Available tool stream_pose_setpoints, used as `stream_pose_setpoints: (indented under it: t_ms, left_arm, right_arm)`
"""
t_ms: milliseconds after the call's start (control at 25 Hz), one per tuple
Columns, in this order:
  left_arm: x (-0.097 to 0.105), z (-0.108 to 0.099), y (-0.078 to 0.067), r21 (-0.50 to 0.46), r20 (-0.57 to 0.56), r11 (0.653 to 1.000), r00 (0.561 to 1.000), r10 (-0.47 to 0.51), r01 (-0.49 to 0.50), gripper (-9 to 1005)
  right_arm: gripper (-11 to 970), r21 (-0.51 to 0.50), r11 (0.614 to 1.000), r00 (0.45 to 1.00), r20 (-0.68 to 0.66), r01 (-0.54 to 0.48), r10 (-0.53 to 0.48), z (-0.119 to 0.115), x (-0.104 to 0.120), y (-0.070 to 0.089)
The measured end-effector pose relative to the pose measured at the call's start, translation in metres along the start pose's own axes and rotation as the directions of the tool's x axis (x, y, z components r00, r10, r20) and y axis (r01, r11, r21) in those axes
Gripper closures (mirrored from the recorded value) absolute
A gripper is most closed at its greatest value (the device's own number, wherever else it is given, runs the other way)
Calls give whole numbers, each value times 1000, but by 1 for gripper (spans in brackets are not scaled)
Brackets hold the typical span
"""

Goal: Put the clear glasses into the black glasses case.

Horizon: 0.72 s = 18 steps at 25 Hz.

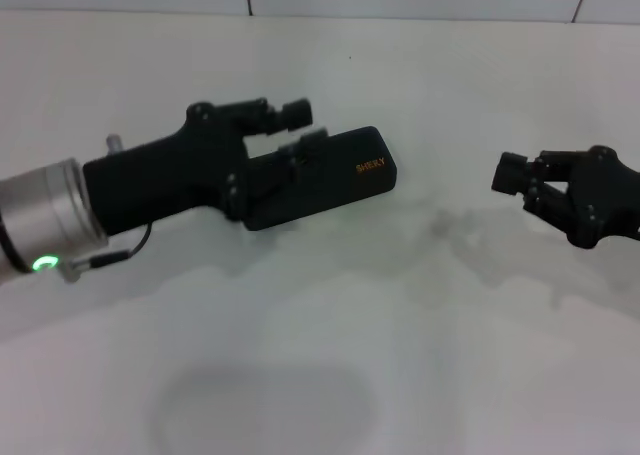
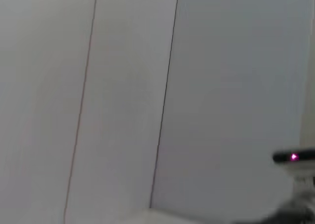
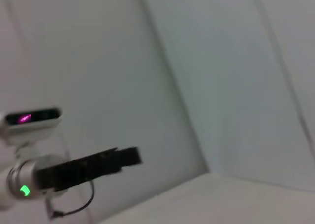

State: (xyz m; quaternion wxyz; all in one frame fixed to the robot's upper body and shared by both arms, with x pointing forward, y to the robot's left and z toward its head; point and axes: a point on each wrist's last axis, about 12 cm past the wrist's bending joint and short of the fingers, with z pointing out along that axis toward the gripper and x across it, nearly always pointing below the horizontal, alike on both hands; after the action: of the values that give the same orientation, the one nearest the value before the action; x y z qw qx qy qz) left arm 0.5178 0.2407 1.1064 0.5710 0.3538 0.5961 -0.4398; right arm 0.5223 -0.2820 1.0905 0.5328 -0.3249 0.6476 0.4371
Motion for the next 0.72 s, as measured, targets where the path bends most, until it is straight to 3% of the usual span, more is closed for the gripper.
stream_pose_setpoints:
  t_ms: [80, 120, 320, 680, 720]
  left_arm:
    - [3, -5, 0, 6, -43, 1000, 999, -30, 31, 683]
    - [6, -8, 0, 11, -75, 999, 996, -51, 52, 653]
    - [11, -23, -6, 28, -114, 997, 991, -74, 78, 504]
    - [16, -50, -26, 19, -74, 998, 996, -51, 53, 207]
    - [17, -51, -28, 21, -72, 998, 996, -52, 53, 181]
  right_arm:
    - [866, -18, 999, 999, -18, 31, -32, 1, -4, 0]
    - [837, -57, 994, 994, -57, 91, -95, 5, -13, 0]
    - [709, -115, 975, 975, -89, 192, -203, 13, -31, 0]
    - [525, -161, 961, 967, -81, 226, -242, 26, -37, 1]
    - [448, -180, 952, 961, -81, 248, -265, 28, -36, 3]
